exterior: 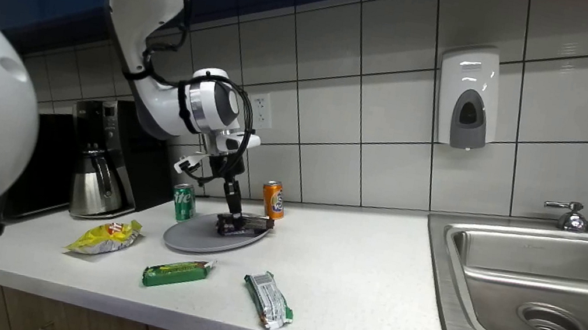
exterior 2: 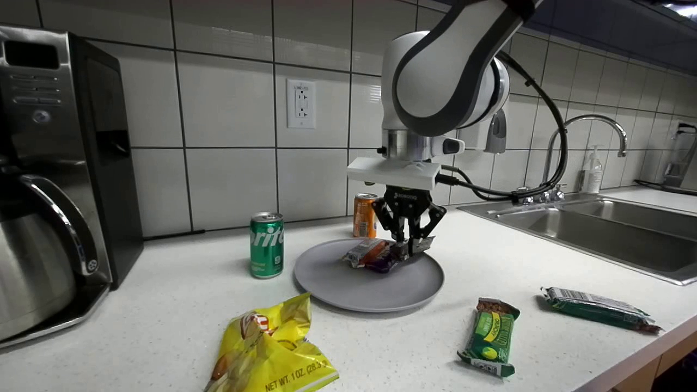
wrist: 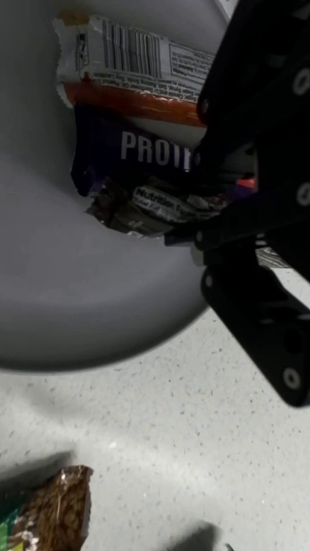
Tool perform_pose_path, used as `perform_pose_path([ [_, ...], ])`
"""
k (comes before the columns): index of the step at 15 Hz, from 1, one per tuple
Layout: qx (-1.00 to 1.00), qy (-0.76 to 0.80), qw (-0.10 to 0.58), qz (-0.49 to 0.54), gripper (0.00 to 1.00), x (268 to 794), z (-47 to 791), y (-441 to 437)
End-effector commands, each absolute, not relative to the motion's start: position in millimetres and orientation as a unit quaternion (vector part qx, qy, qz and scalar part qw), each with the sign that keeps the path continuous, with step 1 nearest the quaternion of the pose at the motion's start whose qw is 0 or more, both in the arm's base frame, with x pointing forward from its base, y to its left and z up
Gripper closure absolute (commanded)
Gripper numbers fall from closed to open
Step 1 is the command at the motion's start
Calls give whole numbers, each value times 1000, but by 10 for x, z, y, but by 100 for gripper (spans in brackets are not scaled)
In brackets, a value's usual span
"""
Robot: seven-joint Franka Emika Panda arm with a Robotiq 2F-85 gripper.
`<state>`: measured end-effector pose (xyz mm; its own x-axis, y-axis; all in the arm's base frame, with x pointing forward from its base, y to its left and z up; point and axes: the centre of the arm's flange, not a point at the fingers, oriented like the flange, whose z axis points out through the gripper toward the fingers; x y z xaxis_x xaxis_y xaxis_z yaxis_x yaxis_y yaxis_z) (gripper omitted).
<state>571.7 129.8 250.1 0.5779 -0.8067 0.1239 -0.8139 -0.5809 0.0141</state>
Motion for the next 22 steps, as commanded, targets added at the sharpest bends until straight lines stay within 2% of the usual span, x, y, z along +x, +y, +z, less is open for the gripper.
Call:
perform_pose_path([
  [1, 896, -440, 20, 49, 95, 5828, 2479, 1364],
  [7, 900, -433, 18, 44, 95, 5830, 2457, 1384],
  [8, 900, -433, 19, 42, 54, 5827, 2455, 1378],
  [10, 899, -436, 21, 38, 47, 5806, 2493, 1360],
  [16, 895, -446, 11, 23, 2, 5736, 2645, 1286],
  [22, 897, -441, -13, 21, 0, 5676, 3027, 1232],
])
